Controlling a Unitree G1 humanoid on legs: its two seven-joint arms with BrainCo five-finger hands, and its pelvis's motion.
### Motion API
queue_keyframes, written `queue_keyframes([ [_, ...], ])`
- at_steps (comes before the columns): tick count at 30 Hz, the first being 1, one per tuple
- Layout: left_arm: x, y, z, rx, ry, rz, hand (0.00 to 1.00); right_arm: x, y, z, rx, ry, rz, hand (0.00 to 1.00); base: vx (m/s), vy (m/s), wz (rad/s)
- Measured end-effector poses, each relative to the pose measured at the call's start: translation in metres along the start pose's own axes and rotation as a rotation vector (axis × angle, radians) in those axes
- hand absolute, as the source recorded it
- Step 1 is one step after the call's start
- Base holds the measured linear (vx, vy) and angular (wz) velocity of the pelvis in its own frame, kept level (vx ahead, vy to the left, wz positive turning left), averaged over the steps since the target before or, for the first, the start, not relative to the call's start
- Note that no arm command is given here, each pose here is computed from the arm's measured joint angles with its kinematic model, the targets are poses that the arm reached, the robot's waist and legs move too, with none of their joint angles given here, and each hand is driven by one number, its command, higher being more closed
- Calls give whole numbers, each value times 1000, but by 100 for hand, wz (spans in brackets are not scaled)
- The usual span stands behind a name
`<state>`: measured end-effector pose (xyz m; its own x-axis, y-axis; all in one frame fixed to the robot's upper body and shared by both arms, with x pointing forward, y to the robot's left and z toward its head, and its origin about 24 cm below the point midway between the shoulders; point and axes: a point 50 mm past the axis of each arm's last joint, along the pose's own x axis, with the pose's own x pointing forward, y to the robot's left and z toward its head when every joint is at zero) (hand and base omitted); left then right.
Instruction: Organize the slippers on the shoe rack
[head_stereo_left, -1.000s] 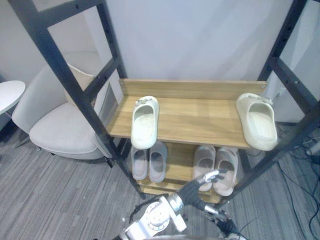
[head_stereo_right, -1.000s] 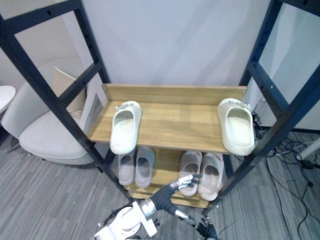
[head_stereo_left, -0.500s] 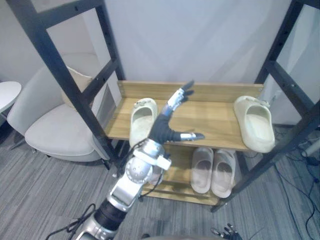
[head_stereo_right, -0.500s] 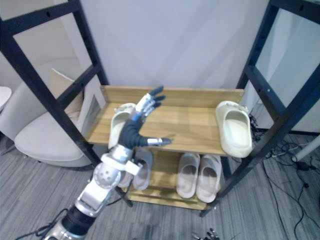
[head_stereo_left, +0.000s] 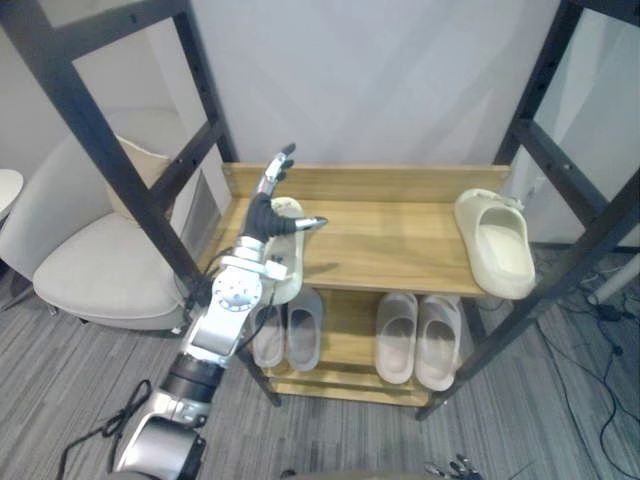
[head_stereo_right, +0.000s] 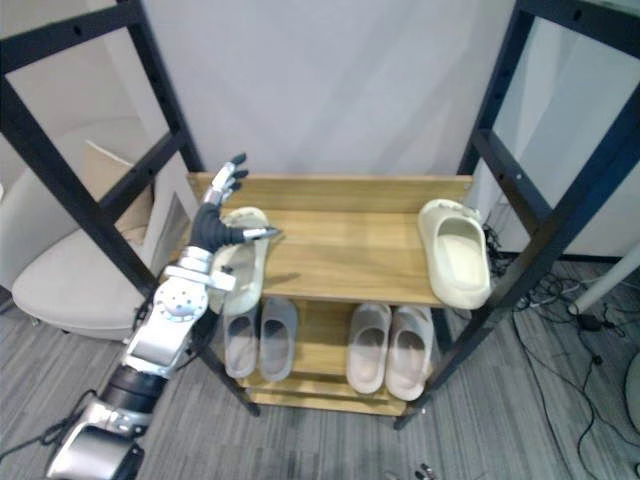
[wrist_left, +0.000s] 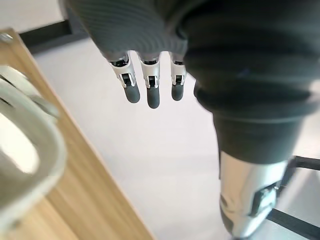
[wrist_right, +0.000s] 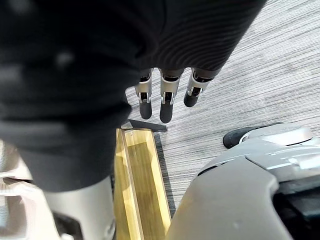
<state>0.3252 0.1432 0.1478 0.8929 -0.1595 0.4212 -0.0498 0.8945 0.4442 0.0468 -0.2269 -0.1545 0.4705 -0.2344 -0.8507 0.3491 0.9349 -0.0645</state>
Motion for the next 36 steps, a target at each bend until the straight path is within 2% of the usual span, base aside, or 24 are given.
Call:
queue_keyframes([
  [10,7,22,-29,175,125,-2,0,0,1,5,2,-24,9,0,2,0,1],
  [19,10,47,-33,346,139,3,0,0,3,3,7,-21,21,0,0,0,0],
  [36,21,53,-32,556,130,-70,0,0,6,5,4,-26,38,0,1,-2,2],
])
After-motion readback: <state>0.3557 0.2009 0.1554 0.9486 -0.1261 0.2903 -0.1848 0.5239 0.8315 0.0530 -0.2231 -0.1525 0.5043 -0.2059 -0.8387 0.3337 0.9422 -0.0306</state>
